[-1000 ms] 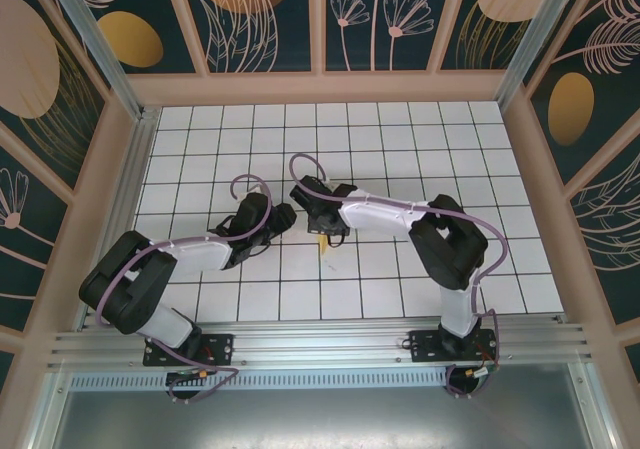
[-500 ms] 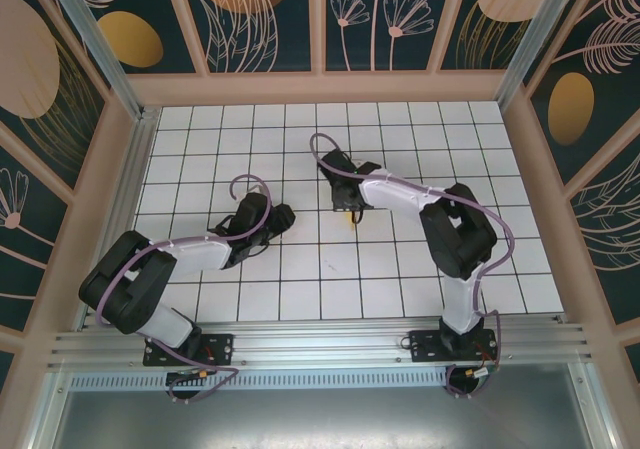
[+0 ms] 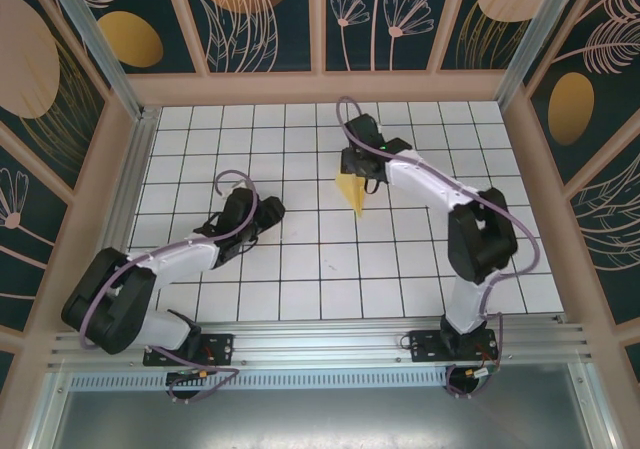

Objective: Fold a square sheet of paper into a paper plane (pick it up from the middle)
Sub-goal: Move a paper plane to the center of the table, then reset both arms

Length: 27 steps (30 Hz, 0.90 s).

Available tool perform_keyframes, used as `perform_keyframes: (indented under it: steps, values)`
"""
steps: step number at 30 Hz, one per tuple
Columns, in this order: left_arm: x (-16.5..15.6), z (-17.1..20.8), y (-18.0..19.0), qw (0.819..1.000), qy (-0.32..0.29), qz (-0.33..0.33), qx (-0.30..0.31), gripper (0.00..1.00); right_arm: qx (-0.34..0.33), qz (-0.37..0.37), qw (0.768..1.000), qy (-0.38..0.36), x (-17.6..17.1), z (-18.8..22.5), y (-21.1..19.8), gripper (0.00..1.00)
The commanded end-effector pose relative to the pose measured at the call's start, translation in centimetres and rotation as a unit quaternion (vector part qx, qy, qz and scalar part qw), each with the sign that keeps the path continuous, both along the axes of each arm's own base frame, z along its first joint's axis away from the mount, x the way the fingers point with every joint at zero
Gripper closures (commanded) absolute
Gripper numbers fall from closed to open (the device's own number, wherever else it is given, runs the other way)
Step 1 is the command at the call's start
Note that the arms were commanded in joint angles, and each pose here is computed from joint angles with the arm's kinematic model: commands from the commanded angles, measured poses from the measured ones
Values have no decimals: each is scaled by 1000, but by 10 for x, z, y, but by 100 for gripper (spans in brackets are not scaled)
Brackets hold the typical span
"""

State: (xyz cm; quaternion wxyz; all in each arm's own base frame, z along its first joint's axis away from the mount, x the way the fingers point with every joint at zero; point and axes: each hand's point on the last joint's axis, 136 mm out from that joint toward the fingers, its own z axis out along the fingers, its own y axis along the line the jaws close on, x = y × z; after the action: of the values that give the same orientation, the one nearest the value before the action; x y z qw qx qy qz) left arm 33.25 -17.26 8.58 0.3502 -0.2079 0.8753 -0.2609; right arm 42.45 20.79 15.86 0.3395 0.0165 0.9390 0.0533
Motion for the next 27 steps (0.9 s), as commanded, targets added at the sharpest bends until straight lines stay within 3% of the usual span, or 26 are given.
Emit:
perform_keyframes:
  steps: [1,7,13,16,20,24,27]
  values:
    - [10,29,35,998,-31,39,45,30,42,-70,991,-107,0,72,-50,25]
    - [9,61,100,983,-70,119,118,14,36,-161,969,-184,-28,90,-143,8]
    - [-3,83,162,944,-114,212,224,1,22,-253,932,-260,-69,70,-218,1]
    - [-15,89,193,915,-133,266,273,1,0,-282,908,-311,-87,59,-238,1]
    - [-24,89,217,885,-164,287,327,2,-37,-316,898,-305,-101,22,-265,1]
    - [-29,81,226,870,-193,279,357,1,-75,-283,899,-325,-103,7,-265,1]
    - [-25,78,221,869,-234,254,355,2,-84,-251,901,-344,-95,2,-259,1]
